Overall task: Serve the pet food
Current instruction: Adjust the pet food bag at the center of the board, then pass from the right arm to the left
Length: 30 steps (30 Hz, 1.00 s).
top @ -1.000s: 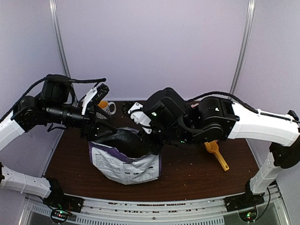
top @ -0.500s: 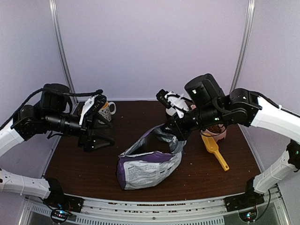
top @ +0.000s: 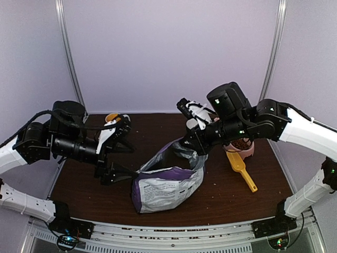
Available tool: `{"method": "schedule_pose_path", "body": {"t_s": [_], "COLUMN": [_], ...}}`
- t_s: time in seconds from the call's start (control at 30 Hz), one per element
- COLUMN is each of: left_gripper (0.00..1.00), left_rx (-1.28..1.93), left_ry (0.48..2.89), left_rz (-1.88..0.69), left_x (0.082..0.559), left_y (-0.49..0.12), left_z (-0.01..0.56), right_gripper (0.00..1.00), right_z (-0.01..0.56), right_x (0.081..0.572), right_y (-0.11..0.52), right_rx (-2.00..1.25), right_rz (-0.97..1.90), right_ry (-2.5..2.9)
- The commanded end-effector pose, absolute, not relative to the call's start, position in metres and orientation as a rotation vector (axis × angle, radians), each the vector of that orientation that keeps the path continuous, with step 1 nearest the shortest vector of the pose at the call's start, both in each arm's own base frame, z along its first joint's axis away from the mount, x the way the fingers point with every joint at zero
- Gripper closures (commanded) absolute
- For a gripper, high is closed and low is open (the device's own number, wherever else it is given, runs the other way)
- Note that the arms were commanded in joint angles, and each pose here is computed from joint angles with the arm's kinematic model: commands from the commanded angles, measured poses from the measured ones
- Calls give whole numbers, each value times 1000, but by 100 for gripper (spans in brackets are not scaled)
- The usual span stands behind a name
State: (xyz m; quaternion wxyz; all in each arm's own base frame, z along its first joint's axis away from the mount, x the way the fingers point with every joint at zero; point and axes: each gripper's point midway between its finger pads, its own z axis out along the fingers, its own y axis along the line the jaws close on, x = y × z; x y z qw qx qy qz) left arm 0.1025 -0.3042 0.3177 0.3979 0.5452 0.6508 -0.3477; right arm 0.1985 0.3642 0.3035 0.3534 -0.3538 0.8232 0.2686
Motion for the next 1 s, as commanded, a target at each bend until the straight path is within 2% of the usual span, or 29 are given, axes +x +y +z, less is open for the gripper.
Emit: {"method": "schedule_pose_path", "body": {"t_s": [0.0,0.13,0.23,0.43,0.6,0.77,0.97], "left_gripper": [11,10,15,42,61,77,92], "left_rx": [1346,1344,1335,1310,1322,1333,1312], "left_ry": [1580,1610,1660,1694,1708,1718,1708], "left_rz": [-881,-793,-673,-571,-560,-555,-543], "left_x": [100,101,110,122,123,123,126], "left_y": [-317,-322,-323,-321,-323,-326,-322], "left_z": [342,335,322,313,307,302,308], "right_gripper": [100,100,100,100,100,100,100], "right_z": [305,304,304,304,300,299,303], "right_x": [216,219,219,220,222,227,233], "right_y": [361,361,363,364,364,362,357], "right_rx": [-825,-807,-801,-797,-792,-774,-739], "right_rz": [675,681,694,698,693,683,688], "right_ry": [2142,2146,2150,2153,2157,2161,2160]}}
